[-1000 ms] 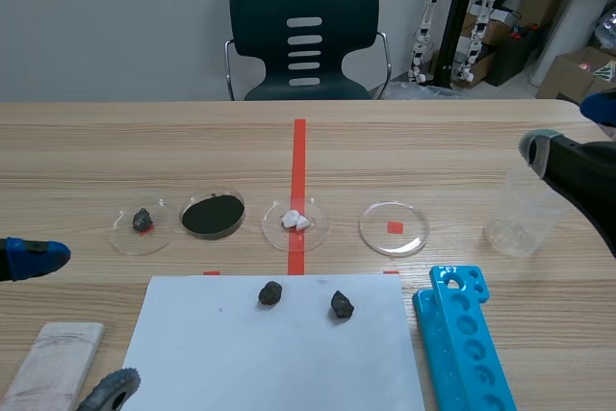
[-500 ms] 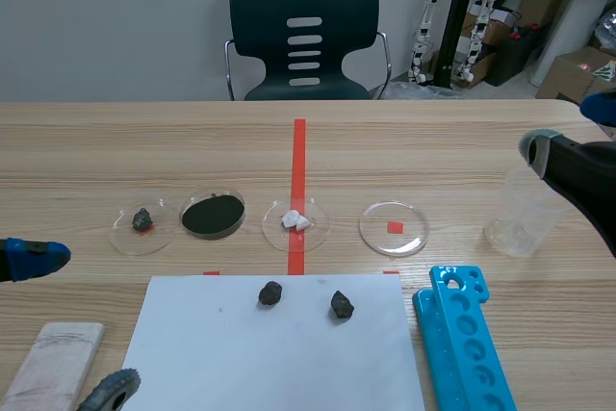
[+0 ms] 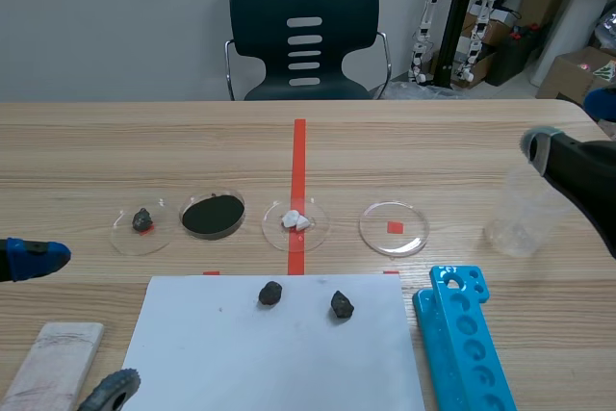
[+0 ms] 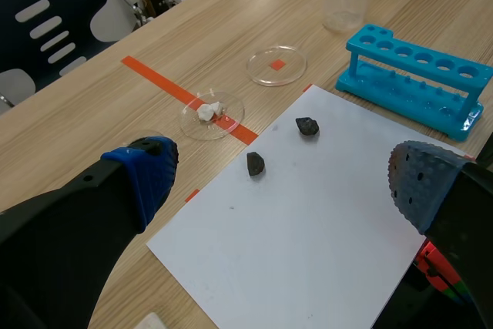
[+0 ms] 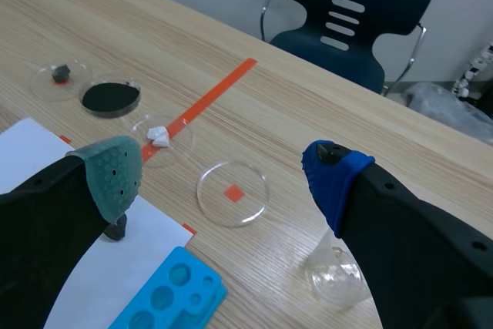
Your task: Return to the home posture
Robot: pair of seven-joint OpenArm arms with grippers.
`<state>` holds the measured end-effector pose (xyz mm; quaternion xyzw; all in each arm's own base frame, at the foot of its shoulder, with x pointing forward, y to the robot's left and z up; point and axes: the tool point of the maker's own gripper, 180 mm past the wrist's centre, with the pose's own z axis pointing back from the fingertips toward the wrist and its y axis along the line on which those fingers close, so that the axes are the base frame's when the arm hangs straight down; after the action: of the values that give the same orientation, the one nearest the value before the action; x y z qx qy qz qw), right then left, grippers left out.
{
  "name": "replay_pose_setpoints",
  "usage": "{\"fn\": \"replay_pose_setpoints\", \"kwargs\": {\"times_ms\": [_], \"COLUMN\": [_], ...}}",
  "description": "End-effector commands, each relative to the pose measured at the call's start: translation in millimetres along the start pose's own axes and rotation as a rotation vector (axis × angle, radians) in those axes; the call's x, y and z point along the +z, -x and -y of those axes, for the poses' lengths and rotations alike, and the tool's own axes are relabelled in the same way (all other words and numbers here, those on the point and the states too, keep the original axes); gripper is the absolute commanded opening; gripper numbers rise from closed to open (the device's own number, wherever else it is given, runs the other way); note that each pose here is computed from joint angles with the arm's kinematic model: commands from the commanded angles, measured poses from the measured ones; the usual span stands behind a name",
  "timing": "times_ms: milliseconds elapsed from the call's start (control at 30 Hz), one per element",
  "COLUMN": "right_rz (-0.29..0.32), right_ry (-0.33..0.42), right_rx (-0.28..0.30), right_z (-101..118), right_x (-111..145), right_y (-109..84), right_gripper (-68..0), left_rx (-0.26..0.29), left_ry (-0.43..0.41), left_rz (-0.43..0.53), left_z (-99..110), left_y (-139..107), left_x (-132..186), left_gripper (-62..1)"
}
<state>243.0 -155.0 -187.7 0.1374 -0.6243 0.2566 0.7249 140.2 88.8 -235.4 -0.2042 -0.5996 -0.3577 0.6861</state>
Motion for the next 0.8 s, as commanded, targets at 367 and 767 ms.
{"fn": "replay_pose_setpoints", "kwargs": {"times_ms": [367, 767], "right_rz": [0.064, 0.066], "right_ry": [0.078, 0.025], "right_rx": [0.13, 0.12], "right_z": [-23, -45], "right_x": [0, 6], "right_y": [-30.0, -36.3], "right_gripper": [-23.8, -15.8], "left_rx": [-0.042, -0.085], "left_ry": [-0.027, 0.049], "left_rz": [0.025, 0.041], "left_z": [-14, -16], "left_y": [-8, -15], "left_x": [-11, -18], "left_gripper": [-3.7, -3.7]}}
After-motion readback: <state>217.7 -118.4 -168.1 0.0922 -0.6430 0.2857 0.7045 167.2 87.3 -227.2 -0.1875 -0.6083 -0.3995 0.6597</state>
